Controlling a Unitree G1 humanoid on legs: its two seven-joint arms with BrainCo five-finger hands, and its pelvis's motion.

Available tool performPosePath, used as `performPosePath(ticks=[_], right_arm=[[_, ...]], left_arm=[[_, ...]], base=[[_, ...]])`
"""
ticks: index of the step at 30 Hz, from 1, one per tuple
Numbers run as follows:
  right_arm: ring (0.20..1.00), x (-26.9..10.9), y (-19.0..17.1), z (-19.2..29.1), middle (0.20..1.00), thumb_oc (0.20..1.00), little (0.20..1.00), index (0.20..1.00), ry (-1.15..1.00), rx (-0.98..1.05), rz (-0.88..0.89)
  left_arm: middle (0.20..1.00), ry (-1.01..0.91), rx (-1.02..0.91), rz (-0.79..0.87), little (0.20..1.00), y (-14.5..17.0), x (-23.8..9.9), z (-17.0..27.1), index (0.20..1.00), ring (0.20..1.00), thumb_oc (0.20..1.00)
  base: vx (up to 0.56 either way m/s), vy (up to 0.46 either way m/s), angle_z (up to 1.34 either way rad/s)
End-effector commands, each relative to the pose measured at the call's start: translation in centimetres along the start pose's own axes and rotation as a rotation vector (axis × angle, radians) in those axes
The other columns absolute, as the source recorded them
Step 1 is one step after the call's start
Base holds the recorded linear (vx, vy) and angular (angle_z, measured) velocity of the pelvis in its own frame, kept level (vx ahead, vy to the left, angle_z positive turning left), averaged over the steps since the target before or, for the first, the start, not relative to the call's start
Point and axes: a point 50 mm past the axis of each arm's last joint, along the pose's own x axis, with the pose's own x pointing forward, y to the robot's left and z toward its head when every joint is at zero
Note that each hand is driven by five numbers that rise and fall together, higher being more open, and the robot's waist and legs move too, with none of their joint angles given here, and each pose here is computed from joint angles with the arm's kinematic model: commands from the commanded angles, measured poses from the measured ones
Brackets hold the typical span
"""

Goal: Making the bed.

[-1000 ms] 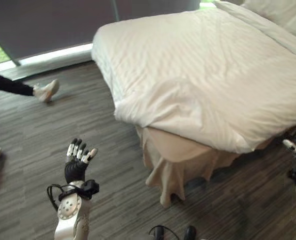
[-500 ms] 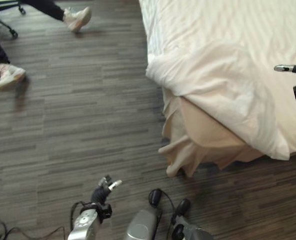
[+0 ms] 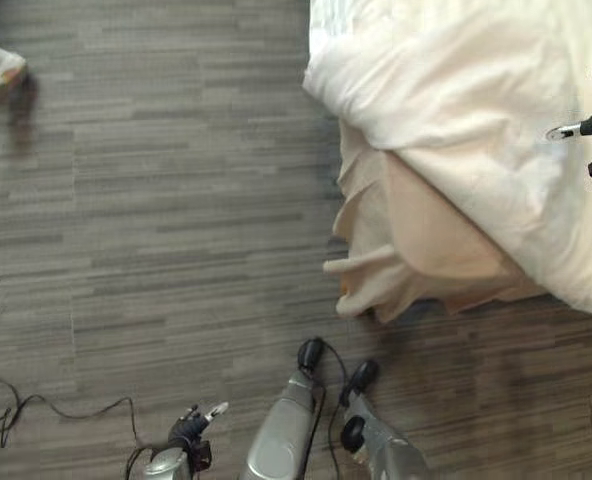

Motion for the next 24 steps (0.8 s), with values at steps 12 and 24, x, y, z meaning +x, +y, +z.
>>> performPosePath(ticks=[12,24], right_arm=[[0.200,-1.4,8.9,2.9,0.200,0.200,0.200,0.200,-0.105,-0.284,0.242],[0.200,-19.8,30.6,10.7,0.200,0.200,0.200,0.200,-0.473,0.003,0.954]], left_arm=[[1.000,-0.215,0.061,-0.157,1.000,-6.6,0.3,5.4,1.000,1.000,1.000],[1.000,-0.096,0.042,-0.084,1.000,-7.3,0.6,3.4,1.000,1.000,1.000]], base=[[0.01,0.011,-0.06],[-0.01,0.004,-0.16]])
